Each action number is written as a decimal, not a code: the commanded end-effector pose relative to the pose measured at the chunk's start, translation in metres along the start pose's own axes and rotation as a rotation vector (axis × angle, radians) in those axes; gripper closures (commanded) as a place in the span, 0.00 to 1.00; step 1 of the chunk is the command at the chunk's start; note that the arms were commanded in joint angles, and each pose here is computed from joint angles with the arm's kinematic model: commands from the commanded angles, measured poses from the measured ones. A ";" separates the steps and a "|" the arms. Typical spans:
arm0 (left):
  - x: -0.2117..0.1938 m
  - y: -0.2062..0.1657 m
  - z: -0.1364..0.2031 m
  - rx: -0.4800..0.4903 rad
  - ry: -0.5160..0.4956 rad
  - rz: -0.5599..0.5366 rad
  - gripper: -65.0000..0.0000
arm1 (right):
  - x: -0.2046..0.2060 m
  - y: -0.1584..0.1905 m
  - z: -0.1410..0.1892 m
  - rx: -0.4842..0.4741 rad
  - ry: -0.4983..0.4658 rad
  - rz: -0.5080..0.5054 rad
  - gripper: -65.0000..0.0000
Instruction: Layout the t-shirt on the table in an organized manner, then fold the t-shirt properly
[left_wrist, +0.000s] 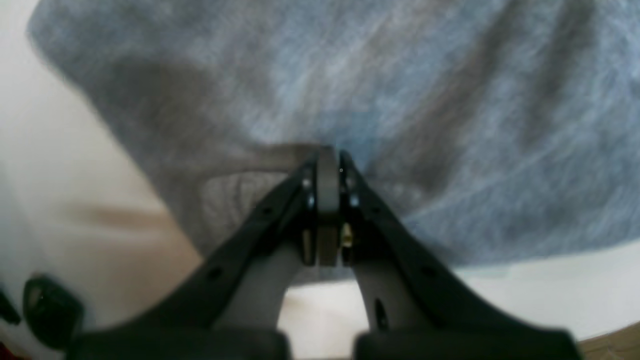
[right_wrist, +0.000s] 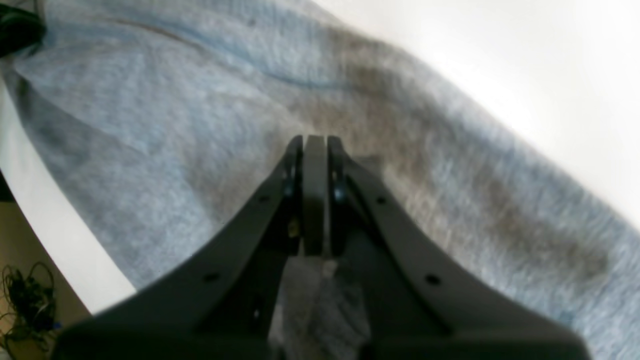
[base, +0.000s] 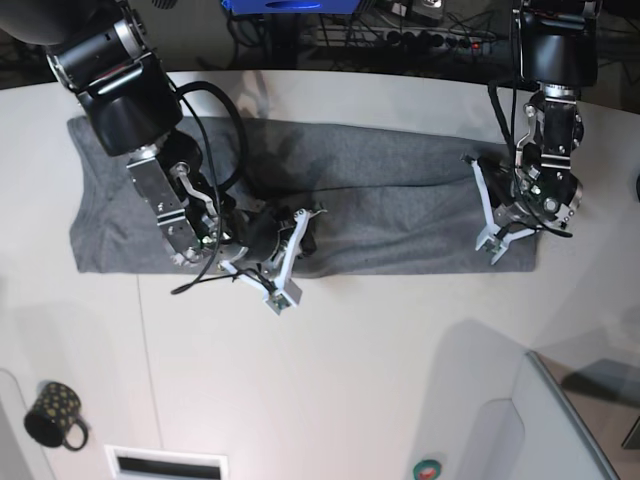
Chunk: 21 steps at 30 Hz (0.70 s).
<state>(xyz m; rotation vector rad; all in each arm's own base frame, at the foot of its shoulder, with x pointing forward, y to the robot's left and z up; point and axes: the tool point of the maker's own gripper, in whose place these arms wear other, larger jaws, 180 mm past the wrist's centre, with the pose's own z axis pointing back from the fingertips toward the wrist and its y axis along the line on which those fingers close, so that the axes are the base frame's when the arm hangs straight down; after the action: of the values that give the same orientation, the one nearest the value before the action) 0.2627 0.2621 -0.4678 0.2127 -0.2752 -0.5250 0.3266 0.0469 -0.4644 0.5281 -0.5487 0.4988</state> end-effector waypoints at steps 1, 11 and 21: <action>0.003 0.014 0.009 0.041 -0.018 -0.012 1.00 | 0.026 0.002 0.003 0.009 -0.063 0.014 0.99; -0.021 -0.007 0.019 0.032 -0.009 -0.059 1.00 | 0.026 0.002 0.003 0.009 -0.063 0.014 0.99; -0.019 0.046 0.046 0.153 -0.085 0.121 1.00 | 0.027 0.001 0.004 0.008 -0.066 0.017 0.99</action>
<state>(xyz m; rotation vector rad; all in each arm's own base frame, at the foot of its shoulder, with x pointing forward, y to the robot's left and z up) 0.2500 0.3012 -0.4219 0.3020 -0.3959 -0.3909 0.3270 0.0466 -0.4644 0.5276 -0.5494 0.4984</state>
